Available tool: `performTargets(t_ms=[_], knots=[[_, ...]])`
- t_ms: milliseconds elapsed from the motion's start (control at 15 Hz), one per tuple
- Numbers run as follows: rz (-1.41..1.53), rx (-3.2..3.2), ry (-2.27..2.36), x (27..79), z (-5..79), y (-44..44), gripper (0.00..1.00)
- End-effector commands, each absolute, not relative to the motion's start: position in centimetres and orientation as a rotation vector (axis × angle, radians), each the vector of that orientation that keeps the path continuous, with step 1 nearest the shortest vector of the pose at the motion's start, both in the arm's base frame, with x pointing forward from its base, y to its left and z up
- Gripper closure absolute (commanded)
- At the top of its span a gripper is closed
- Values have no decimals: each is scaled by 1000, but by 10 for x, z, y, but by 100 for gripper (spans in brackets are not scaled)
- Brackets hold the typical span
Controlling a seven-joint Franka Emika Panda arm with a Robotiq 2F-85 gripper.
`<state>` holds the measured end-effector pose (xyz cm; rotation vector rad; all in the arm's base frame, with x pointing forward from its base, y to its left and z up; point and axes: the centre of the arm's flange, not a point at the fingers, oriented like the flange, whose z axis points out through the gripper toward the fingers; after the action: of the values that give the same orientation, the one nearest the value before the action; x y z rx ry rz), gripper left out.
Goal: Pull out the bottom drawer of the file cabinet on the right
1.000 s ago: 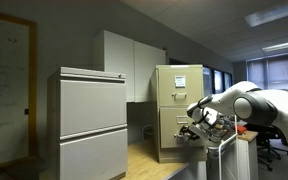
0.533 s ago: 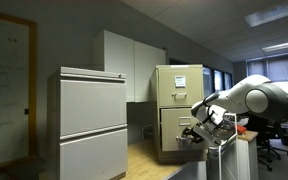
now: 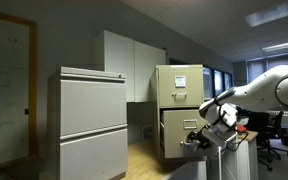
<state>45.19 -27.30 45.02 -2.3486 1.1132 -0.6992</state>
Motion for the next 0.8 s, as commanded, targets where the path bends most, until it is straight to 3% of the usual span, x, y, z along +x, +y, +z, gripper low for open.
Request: performTargets(t_ms=[0,733], knots=[[-498,-2404,1034,391,412,-226,86],[-683,-2296,1138,276,392,-155,86]])
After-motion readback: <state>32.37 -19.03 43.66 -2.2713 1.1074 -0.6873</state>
